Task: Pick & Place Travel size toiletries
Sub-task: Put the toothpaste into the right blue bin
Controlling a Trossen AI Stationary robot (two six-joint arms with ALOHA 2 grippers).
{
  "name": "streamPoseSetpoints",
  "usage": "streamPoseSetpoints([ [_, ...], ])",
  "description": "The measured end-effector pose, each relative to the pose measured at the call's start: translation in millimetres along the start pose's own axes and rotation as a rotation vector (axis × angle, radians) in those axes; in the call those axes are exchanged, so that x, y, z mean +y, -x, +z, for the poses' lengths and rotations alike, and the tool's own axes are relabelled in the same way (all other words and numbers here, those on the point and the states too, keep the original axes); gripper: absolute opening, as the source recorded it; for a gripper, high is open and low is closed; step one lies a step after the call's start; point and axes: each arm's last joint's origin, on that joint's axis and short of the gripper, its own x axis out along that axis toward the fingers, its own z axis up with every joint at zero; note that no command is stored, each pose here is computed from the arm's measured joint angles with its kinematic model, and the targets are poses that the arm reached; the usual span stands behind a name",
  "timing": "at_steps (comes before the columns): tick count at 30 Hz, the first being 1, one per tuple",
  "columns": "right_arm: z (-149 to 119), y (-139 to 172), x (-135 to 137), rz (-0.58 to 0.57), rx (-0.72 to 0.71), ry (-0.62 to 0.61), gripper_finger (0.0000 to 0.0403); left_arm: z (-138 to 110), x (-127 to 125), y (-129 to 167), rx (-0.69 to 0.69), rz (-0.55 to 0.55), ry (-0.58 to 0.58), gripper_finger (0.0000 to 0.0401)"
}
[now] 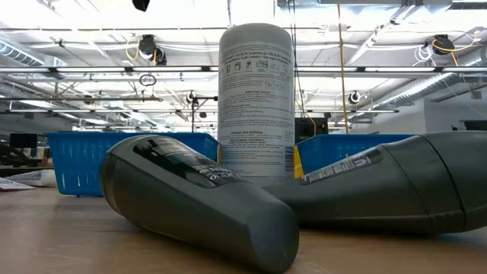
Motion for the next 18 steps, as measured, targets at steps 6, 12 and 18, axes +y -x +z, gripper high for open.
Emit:
streamPoseSetpoints([
  [6,-0.4,0.0,0.0,0.0,0.004,-0.014,0.0141,0.9,-0.9,1.0,-0.012,0.013,-0.01,0.0],
  [12,-0.2,-1.5,-3.0,-0.011,-0.001,-0.027,0.0141,1.2,-5.0,4.2,-0.022,0.008,-0.031,0.0],
  [18,6.3,-2.4,-5.4,0.003,-0.066,-0.056,0.0141,1.0,-6.5,5.4,-0.022,0.003,-0.029,0.0],
])
